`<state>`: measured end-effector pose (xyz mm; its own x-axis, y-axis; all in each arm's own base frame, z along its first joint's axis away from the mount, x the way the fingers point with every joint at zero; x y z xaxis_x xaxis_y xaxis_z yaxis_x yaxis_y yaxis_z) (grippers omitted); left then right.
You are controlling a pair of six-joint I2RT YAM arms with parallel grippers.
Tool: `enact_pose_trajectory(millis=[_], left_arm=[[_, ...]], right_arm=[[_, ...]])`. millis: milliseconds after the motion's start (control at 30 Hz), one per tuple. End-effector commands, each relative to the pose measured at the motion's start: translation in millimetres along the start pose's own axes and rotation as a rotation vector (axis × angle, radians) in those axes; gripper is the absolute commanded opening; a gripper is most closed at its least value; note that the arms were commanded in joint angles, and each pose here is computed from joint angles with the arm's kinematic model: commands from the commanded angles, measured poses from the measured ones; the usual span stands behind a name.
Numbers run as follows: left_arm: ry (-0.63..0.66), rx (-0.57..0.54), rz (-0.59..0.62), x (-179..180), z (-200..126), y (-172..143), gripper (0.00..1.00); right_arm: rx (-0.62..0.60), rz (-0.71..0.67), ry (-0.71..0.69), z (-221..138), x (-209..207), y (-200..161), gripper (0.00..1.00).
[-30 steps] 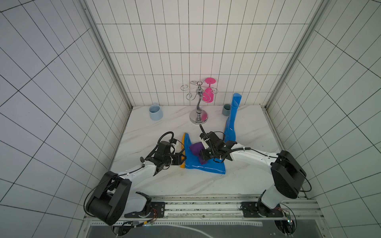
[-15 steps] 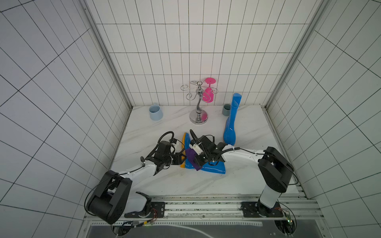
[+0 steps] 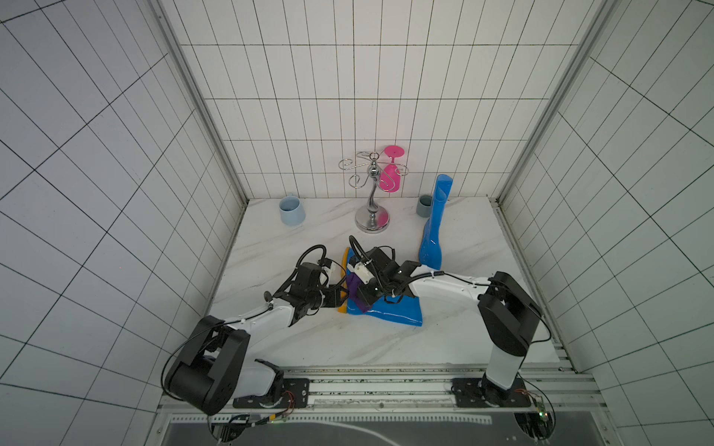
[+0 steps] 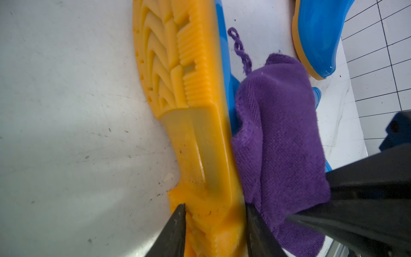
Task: Wipe the rubber boots with a cloth
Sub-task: Wipe the dirt off the rubber boot.
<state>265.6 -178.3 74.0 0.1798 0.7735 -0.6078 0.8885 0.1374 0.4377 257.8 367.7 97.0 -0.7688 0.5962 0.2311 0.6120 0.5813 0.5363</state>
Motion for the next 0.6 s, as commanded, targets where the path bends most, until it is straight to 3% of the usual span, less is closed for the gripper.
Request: enact_pose_trajectory(millis=[0,567], left_arm=[[0.056,0.028,-0.014,13.0,4.7,-6.6,0.42],[0.068,0.058,-0.019,16.6,9.6,-9.1,0.42]], right_arm=[[-0.128,-0.05,0.005,-14.3,6.3,54.3,0.0],[-0.186,-0.032,-0.05,-28.5,-13.8,89.7,0.0]])
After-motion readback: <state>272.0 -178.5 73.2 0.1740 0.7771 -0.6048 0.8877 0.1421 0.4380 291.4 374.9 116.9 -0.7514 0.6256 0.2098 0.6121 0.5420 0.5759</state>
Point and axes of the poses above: each gripper's point midway between its finger pads, its own z axis out along the fingers, its own x axis along the line the jaws close on, y = z × x, the point moved 2 cm from there along -z, back along the fingers, and after that the axes turned 5 degrees about -z, right-handed, at the moved point
